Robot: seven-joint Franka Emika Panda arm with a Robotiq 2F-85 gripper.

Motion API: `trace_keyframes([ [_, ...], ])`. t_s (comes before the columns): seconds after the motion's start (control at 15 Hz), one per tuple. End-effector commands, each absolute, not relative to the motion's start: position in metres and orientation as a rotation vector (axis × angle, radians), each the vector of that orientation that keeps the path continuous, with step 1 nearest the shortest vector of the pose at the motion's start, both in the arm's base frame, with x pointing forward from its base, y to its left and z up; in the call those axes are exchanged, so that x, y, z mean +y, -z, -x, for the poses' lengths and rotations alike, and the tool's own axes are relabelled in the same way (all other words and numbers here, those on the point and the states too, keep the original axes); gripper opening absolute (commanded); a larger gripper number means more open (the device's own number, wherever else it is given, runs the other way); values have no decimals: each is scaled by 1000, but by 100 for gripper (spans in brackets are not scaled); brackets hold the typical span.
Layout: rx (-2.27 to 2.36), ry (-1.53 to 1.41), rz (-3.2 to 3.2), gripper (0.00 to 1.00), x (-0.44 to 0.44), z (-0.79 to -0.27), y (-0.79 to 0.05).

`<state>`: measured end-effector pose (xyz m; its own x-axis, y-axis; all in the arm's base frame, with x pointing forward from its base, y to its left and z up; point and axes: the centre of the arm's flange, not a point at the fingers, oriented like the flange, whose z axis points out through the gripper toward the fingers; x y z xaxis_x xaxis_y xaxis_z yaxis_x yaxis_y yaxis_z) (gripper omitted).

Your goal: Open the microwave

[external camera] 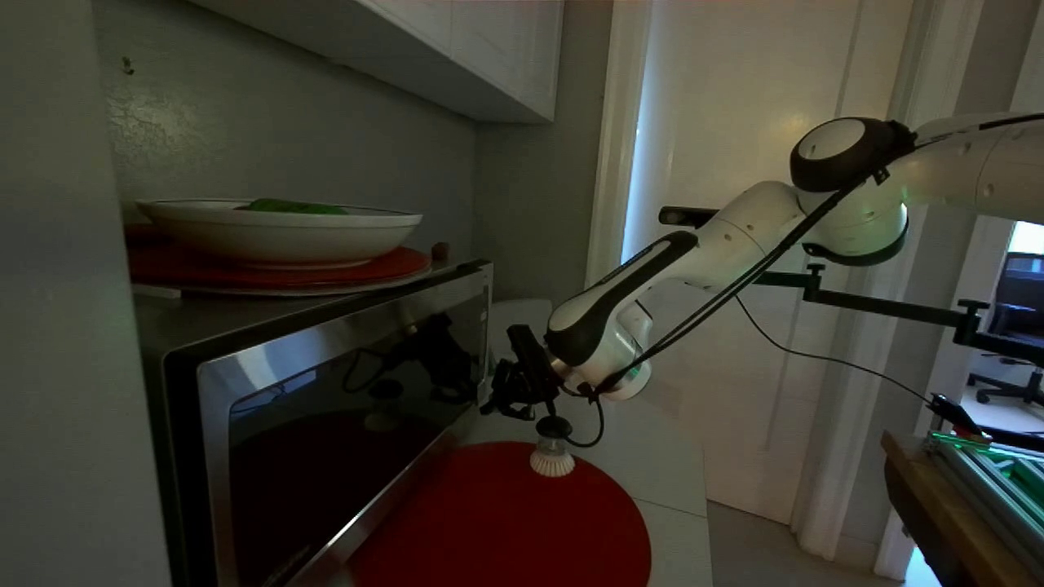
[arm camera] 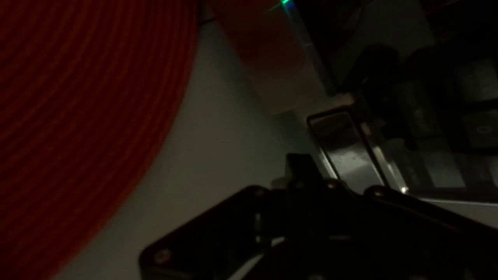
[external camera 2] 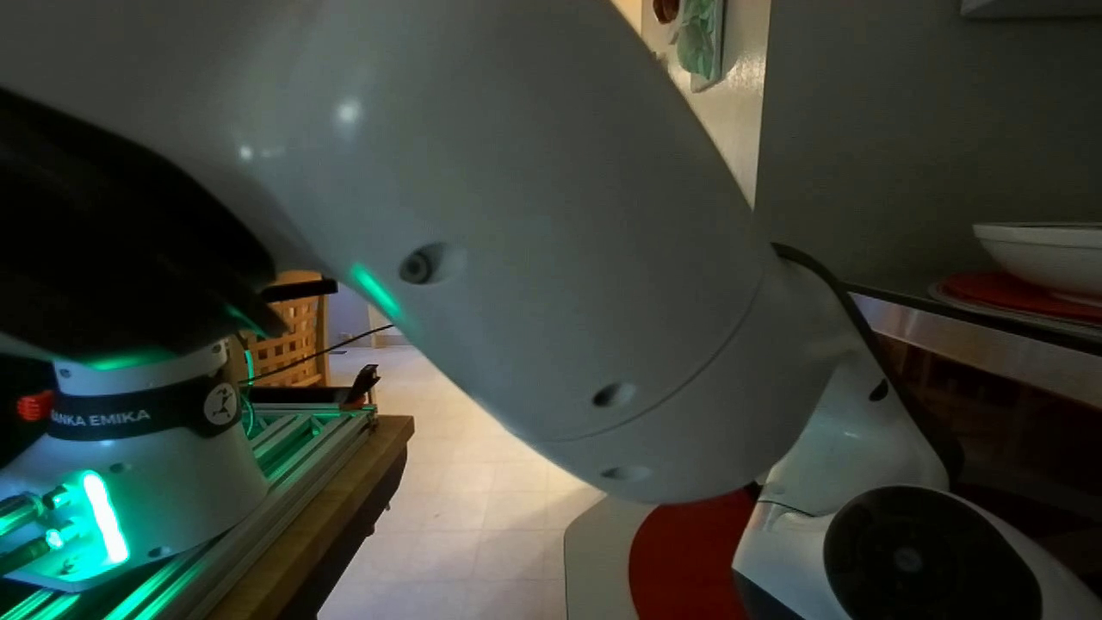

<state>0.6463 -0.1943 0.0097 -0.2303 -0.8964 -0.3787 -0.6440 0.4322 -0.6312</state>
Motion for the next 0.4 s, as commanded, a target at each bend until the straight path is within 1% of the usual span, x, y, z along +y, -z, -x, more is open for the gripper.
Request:
trace_keyframes([
  [0.0, 1931, 470, 1478, 0, -197, -603, -24],
  [0.2, 1923, 469, 1472, 0, -198, -583, -31],
  [0.27, 1930, 458, 1457, 26, -198, -582, -31],
  [0.33, 1969, 449, 1297, 2, -194, -646, -10],
])
